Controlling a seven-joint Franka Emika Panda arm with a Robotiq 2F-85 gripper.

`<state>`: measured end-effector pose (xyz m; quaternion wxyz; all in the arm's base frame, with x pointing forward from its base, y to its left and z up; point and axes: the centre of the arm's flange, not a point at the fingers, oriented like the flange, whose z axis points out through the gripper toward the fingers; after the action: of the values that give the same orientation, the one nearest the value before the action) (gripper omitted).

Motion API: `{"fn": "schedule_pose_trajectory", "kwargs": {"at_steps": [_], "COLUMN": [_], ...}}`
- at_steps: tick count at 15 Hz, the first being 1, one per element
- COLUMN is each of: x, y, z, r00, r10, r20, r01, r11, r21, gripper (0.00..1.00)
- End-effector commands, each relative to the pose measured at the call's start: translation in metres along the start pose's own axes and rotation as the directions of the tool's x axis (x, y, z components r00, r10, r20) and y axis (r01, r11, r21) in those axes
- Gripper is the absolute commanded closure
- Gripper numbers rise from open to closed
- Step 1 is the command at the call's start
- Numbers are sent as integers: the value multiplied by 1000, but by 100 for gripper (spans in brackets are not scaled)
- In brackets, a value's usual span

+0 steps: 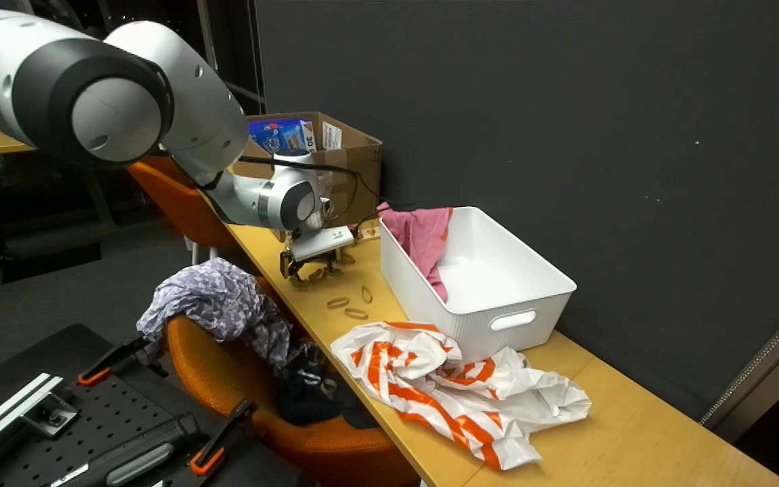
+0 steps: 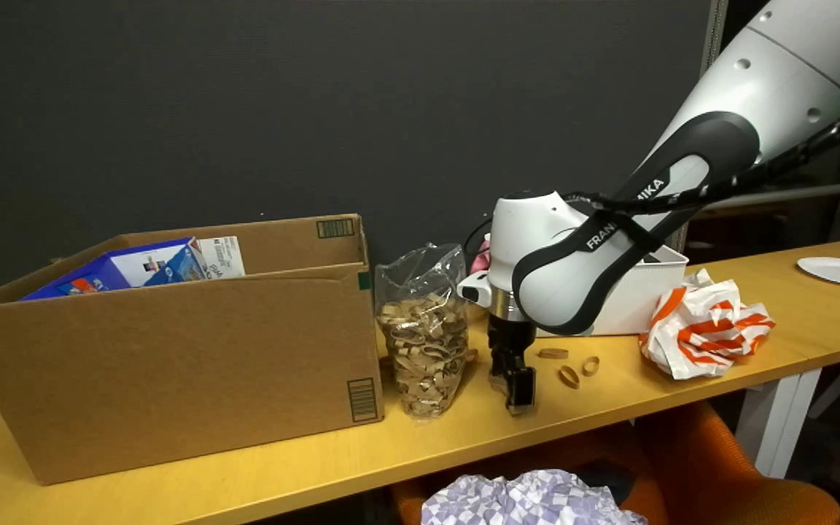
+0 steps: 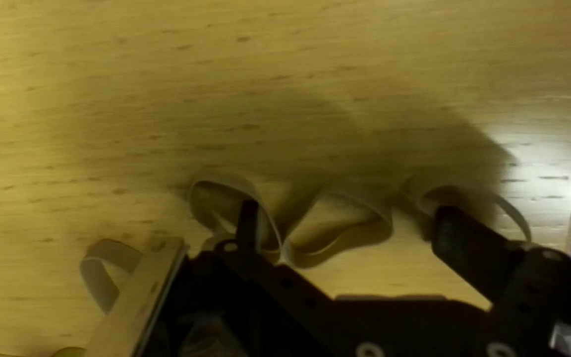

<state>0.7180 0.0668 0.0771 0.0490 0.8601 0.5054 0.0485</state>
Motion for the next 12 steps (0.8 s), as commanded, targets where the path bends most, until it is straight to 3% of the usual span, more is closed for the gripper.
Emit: {"fn": "schedule_pose_trajectory", "kwargs": {"at_steps": [1, 8, 12], "x": [-2, -9, -9], "y": [9, 12, 9], "z": [5, -3, -10], "r00": [1000, 999, 999], "r10": [15, 34, 42], "r20": [-12, -12, -8], "r01": [-14, -34, -42], "r11": [1000, 999, 999], "r21": [20, -2, -12], "gripper": [41, 96, 100]}}
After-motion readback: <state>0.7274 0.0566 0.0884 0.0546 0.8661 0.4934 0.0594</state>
